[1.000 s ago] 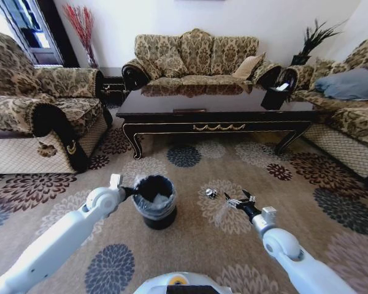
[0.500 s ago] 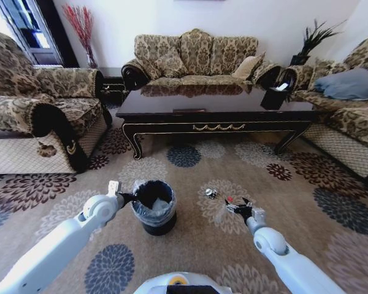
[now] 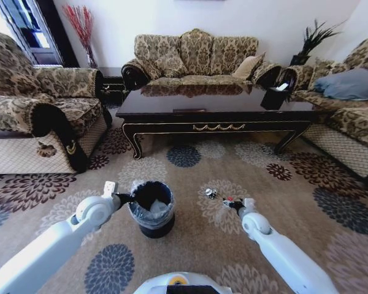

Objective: Move to the front of the table and pick up the trash from the floor, then place it into the trash bin.

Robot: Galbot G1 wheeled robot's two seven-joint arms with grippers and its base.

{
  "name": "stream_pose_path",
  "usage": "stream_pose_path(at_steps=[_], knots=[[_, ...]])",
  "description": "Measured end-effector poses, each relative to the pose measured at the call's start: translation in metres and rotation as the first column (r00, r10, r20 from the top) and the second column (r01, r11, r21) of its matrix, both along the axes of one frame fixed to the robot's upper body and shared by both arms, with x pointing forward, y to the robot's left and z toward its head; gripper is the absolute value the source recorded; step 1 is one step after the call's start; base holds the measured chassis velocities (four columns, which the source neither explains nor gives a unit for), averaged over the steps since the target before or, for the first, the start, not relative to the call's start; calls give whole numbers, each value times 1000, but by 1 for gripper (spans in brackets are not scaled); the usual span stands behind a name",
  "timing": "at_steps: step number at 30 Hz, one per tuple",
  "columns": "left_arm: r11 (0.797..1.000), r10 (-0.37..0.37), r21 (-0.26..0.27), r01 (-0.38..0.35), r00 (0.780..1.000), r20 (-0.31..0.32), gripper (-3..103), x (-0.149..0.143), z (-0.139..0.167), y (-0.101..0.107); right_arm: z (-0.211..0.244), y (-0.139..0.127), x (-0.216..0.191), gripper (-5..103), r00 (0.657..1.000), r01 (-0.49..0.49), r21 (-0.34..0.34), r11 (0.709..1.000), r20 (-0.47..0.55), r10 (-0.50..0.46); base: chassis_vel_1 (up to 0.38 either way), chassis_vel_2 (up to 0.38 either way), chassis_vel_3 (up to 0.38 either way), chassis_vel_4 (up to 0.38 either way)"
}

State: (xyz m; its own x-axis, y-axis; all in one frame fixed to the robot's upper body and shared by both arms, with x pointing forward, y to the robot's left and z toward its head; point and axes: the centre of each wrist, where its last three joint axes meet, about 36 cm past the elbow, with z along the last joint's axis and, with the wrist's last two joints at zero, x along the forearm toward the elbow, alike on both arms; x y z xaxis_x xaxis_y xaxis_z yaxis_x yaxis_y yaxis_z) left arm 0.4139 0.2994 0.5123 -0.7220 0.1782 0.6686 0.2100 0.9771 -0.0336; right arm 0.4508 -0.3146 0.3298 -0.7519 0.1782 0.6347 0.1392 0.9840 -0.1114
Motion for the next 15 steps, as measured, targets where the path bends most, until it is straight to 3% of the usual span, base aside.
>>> stream_pose_path(at_steps=[15], knots=[[1000, 14, -18, -14, 1000, -8, 3, 0, -3, 6, -27, 33, 34, 100, 990, 78, -4, 997, -114, -78, 0, 0, 0, 0]])
